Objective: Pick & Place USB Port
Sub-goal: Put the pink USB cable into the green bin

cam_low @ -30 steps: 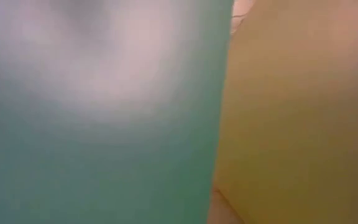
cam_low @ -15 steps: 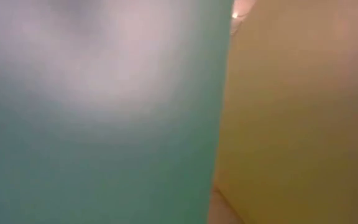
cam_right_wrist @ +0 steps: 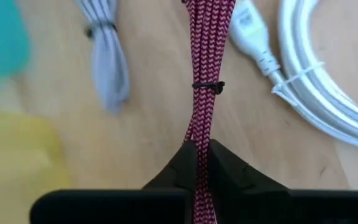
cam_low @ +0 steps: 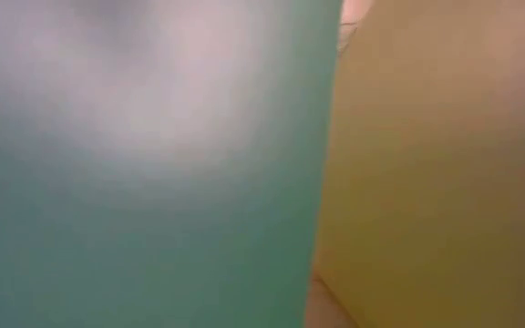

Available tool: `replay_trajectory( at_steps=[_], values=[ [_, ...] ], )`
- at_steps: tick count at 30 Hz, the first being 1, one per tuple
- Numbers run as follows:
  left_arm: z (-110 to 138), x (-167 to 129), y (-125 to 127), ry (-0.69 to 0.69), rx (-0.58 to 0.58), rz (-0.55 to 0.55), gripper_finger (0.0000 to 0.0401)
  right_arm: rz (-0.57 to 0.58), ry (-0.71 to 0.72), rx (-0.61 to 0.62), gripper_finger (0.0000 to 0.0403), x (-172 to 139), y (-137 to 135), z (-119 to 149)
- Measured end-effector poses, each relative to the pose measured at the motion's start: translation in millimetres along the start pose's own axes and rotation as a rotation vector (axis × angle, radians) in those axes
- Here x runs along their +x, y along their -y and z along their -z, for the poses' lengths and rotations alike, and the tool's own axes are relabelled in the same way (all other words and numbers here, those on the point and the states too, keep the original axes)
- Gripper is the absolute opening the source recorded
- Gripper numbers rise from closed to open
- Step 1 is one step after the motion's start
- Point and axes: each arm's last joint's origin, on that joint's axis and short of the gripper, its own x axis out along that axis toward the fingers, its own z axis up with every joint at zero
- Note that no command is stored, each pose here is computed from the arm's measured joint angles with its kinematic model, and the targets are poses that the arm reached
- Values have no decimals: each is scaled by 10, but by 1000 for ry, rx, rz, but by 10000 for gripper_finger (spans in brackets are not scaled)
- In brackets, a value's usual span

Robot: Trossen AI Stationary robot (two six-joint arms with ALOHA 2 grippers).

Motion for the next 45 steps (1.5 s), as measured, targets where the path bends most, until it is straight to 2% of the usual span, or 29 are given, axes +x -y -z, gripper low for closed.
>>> replay_trajectory(
  at_steps=[5,8,11,16,18,23,25,31,35,39,45],
  values=[
    [1,0,-21,25,-57,-39,145,-152,140,212,9,-506,-190,-192],
    [3,-1,-34,37,-88,-61,145,-233,235,293,9,-878,-421,-275],
    [14,-2,-56,41,-122,-90,145,-324,310,424,8,-1203,-659,-330],
    [20,-3,-77,62,-198,-121,145,-426,343,484,8,-1426,-1086,-299],
    [31,-13,-65,80,-228,-122,145,-487,338,484,8,-1429,-1284,-266],
    [71,-45,-9,101,-369,-89,145,-521,303,459,8,-1312,-1725,-104],
    [117,-78,46,108,-390,-58,145,-501,285,435,8,-1235,-1877,-29],
    [317,-225,214,138,-454,33,145,-535,288,401,8,-915,-2356,-107],
    [452,-336,309,176,-490,96,145,-488,307,412,8,-628,-2598,-93],
    [579,-435,367,189,-497,145,130,-444,314,439,8,-400,-2720,-38],
    [730,-584,471,219,-475,248,69,-286,349,489,8,-301,-2642,34]
  ],
)
